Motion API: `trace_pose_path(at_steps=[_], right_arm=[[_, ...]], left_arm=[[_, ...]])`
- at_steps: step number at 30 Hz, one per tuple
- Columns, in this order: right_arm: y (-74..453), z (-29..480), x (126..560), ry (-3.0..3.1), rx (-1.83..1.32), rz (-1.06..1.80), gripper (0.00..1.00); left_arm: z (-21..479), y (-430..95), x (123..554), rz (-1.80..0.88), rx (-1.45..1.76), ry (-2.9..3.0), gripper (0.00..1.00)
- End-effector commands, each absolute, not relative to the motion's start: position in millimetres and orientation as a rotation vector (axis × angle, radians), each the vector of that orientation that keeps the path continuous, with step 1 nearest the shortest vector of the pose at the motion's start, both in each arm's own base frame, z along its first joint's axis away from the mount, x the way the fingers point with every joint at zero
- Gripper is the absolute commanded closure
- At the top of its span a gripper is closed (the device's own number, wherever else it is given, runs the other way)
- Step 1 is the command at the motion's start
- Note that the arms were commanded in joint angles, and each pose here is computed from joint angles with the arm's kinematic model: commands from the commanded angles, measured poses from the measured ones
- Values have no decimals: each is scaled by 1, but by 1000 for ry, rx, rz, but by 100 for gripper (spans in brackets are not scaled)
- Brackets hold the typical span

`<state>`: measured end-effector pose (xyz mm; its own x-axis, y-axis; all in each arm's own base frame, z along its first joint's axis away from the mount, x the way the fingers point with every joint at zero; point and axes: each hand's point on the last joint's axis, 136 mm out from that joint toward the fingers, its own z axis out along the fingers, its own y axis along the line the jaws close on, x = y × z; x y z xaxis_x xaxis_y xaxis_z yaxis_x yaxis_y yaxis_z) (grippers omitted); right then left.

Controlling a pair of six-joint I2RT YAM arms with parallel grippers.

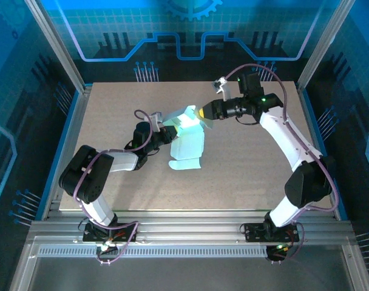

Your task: Fold the paper box

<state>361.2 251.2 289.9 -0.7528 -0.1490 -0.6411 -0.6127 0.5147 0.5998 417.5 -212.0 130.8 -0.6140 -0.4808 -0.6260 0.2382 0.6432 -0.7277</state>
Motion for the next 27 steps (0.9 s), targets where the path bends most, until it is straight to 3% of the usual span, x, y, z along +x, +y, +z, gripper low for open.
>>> trace_pose_path(at_steps=[1, 9, 16, 23, 27], right_arm=[[266, 291, 353, 2225, -698, 1209, 59], [275, 266, 353, 2308, -772, 991, 60], [271, 249, 365, 2295, -857, 540, 61], [273, 257, 363, 2256, -863, 565, 55], [278, 282, 359, 2250, -736, 892, 46]], left_arm=[[146, -215, 425, -1074, -186, 1945, 100], [146, -214, 426, -1064, -205, 1963, 100], [146, -212, 425, -1047, -218, 1984, 100], [143, -213, 423, -1053, -230, 1994, 100], [139, -210, 424, -1031, -234, 2000, 100]])
